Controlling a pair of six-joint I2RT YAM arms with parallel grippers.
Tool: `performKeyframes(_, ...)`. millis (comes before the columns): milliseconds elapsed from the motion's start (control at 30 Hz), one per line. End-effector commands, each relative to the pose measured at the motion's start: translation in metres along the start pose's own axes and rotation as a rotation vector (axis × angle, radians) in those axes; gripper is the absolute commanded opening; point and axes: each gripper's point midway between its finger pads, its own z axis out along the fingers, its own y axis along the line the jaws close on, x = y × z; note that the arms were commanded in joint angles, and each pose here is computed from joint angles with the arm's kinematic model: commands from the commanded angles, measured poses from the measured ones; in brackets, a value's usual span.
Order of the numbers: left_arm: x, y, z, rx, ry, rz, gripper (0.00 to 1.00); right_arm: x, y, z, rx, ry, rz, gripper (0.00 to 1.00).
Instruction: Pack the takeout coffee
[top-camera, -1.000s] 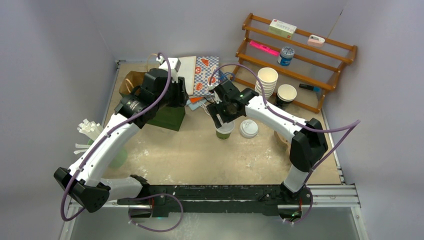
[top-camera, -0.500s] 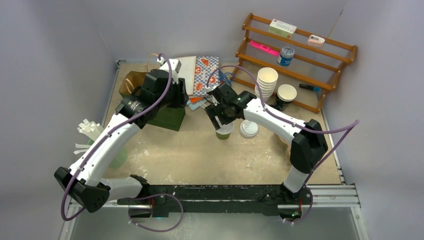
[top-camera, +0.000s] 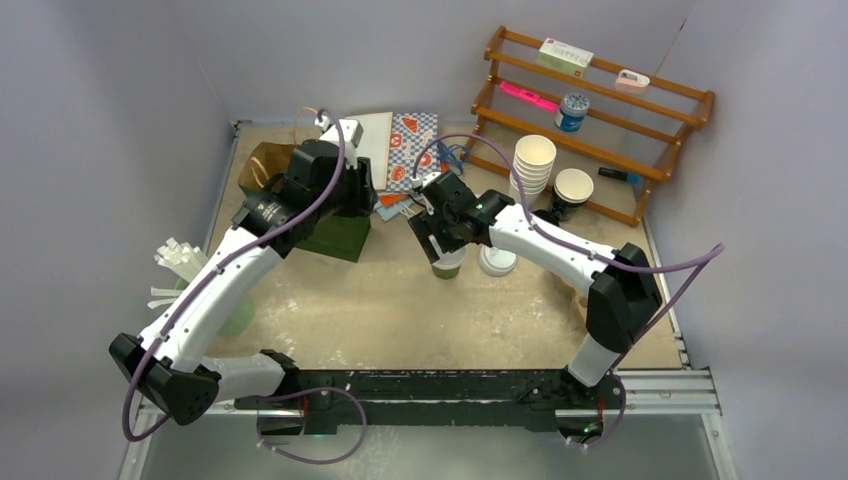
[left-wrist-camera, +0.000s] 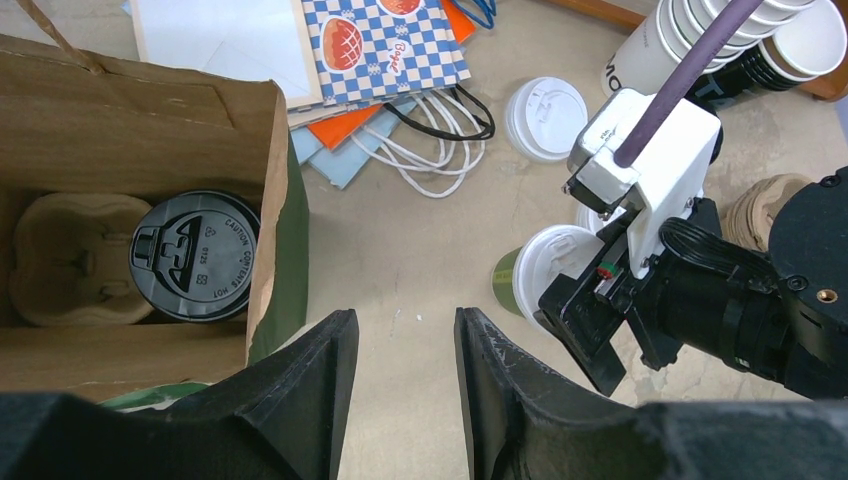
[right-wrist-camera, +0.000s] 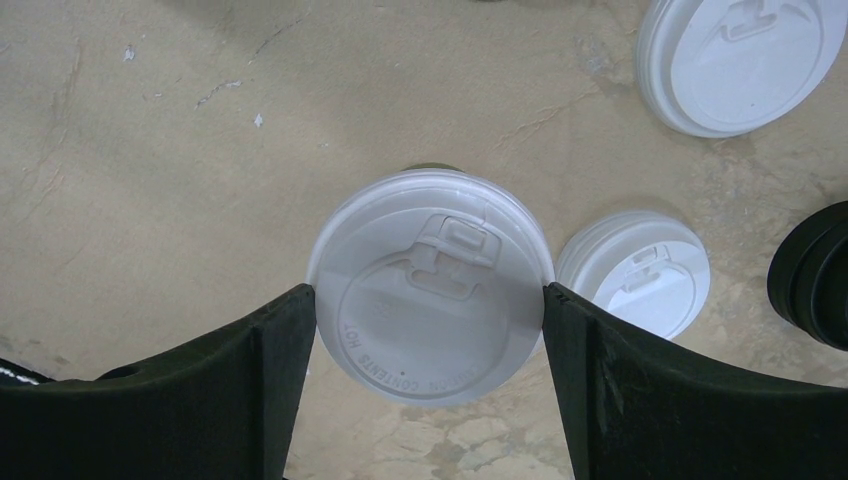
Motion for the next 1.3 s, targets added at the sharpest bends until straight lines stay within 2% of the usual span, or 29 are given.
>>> performKeyframes(0,-0.009,-0.003,-0.002,0.020,-0.039,-0.010,0.43,0.069,-0.006,0.017,0.043,0.249,-0.038,0.84)
performKeyframes(200,-0.015,-0.003,-0.005,0.016,-0.049,-0.003,0.43,0.037,0.001,0.000,0.017,0.180,-0.016,0.84)
performKeyframes(467,-0.069,0.022,-0.027,-0.136,-0.130,0.038,0.47,-0.009,0.009,-0.041,-0.033,0.014,0.069,0.84)
performKeyframes(600,-0.101,0.062,-0.040,-0.245,-0.189,-0.007,0.50,-0.017,0.004,-0.051,-0.015,-0.046,0.081,0.84)
performKeyframes(767,-0.126,0.127,-0.047,-0.414,-0.226,-0.098,0.57,-0.011,0.001,-0.060,-0.006,-0.030,0.086,0.84)
performKeyframes(933,-0.112,0.189,-0.033,-0.505,-0.156,-0.222,0.64,-0.007,-0.003,-0.069,0.011,-0.019,0.083,0.84)
performKeyframes(1100,-0.106,0.231,-0.040,-0.599,-0.155,-0.286,0.74,-0.002,-0.002,-0.074,-0.006,0.000,0.058,0.84)
performKeyframes(1267,-0.102,0.249,-0.031,-0.560,-0.137,-0.346,0.75,-0.003,0.001,-0.072,-0.022,0.002,0.059,0.83)
